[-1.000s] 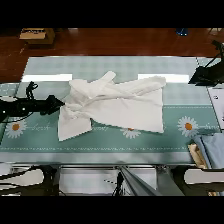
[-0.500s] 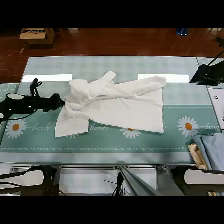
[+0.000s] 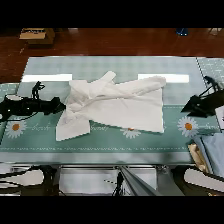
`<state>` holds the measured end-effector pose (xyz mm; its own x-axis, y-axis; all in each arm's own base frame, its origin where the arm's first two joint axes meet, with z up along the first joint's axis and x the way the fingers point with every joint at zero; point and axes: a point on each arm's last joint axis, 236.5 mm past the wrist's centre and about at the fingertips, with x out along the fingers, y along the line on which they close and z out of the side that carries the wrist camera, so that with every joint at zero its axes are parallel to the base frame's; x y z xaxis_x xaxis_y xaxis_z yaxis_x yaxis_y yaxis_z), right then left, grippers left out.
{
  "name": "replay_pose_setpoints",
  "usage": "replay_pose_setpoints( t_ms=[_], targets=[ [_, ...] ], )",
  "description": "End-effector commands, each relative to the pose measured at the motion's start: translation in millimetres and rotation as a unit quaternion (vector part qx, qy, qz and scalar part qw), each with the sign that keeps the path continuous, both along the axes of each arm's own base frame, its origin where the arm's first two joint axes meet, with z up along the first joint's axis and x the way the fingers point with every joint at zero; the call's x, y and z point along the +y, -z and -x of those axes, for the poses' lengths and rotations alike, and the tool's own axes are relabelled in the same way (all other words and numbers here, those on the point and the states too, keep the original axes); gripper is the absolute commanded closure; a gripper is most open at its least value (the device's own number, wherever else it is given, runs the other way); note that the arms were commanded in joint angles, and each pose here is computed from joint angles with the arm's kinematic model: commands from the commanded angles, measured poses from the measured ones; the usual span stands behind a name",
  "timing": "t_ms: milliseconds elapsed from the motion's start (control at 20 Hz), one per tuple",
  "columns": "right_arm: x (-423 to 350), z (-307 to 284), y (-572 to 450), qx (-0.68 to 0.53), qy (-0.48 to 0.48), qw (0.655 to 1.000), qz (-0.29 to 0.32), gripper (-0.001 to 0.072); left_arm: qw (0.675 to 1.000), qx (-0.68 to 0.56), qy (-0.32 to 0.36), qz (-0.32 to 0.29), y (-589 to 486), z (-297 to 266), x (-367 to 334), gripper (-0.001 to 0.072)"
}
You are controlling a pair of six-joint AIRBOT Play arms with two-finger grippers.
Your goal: Fold the shirts.
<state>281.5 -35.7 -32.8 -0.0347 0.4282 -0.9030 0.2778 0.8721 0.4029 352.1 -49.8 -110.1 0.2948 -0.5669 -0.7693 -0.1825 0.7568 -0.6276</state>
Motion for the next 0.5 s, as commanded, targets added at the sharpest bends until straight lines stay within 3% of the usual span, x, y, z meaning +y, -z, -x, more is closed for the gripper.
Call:
replay_pose_setpoints(
  t_ms=[0, 300, 450],
  targets=[
    [36.8, 43.6, 38.7, 0.028, 0.009, 0.999, -0.038, 0.0215, 1.000, -0.003, 0.011, 0.012, -6.0, 2.5, -5.0, 0.0689],
    [93.7, 51.1, 64.4, 0.023, -0.010, 0.997, -0.069, 0.0215, 1.000, -0.005, 0.015, 0.025, -13.8, 4.0, -10.3, 0.0689],
    [114.0, 45.8, 72.8, 0.023, -0.006, 0.999, -0.048, 0.0218, 0.999, -0.010, 0.015, 0.027, -18.6, 2.8, -11.3, 0.0689]
  ],
)
